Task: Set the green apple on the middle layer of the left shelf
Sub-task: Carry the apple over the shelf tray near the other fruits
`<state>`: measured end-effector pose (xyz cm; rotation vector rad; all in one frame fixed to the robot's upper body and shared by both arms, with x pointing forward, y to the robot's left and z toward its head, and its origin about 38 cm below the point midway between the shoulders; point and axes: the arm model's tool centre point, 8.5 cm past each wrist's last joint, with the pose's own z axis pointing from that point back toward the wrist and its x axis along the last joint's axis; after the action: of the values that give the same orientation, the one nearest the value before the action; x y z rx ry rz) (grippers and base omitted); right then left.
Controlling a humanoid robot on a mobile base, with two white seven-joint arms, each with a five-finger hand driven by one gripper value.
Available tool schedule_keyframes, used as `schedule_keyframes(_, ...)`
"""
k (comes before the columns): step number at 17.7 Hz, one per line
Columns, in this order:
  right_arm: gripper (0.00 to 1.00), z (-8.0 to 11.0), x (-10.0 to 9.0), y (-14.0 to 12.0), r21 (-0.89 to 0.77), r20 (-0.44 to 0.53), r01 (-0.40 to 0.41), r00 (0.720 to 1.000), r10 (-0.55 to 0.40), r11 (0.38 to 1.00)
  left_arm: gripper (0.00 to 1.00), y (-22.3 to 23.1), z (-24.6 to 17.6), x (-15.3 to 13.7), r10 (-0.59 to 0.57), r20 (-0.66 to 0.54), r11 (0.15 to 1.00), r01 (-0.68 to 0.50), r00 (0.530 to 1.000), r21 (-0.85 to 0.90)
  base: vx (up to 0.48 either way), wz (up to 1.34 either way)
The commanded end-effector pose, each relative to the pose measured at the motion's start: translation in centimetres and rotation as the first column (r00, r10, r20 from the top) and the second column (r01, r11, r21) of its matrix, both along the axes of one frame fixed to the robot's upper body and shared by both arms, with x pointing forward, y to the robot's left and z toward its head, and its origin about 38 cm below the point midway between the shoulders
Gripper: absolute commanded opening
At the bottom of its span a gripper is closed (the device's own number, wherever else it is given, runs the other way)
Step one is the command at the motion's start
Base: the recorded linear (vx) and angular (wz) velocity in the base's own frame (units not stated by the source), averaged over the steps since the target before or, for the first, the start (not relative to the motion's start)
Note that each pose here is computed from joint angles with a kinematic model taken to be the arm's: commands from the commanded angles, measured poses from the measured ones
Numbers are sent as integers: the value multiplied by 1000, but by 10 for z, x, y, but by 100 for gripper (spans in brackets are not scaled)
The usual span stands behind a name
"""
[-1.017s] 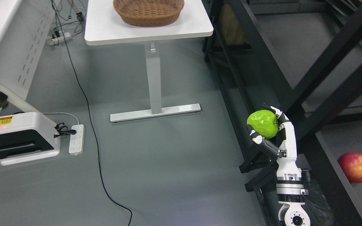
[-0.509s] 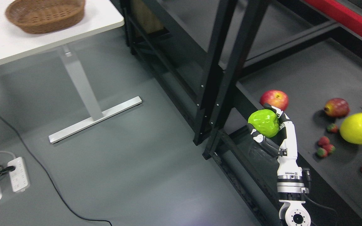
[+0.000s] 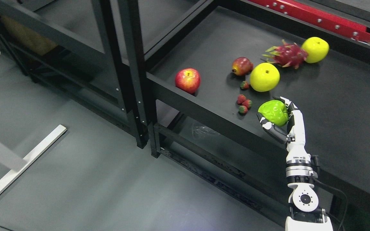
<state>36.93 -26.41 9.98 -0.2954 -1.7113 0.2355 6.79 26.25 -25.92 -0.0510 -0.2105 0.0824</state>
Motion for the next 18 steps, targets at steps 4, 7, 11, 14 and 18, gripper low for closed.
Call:
schedule_keyframes(4,0,-1,70,-16,-199,-124,69,988,-95,977,100,11,1,0,1,0,1000,-1,1000,17,51,-644)
schedule_keyframes(7,0,-7,67,-15,-193,-137,61,987,-88,979,100,11,1,0,-2,-1,1000,2,1000,18,86,-521)
schedule_keyframes(11,0,-9,53,-11,-182,-73,26,997,-40,983,100,11,1,0,1,0,1000,-1,1000,17,109,-494)
schedule_keyframes(14,0,-3,34,-7,-150,19,-7,1000,10,989,100,11,1,0,1,0,1000,-1,1000,17,130,-445)
schedule_keyframes(18,0,4,27,-6,-77,79,-22,996,28,997,100,11,1,0,1,0,1000,-1,1000,17,138,-350)
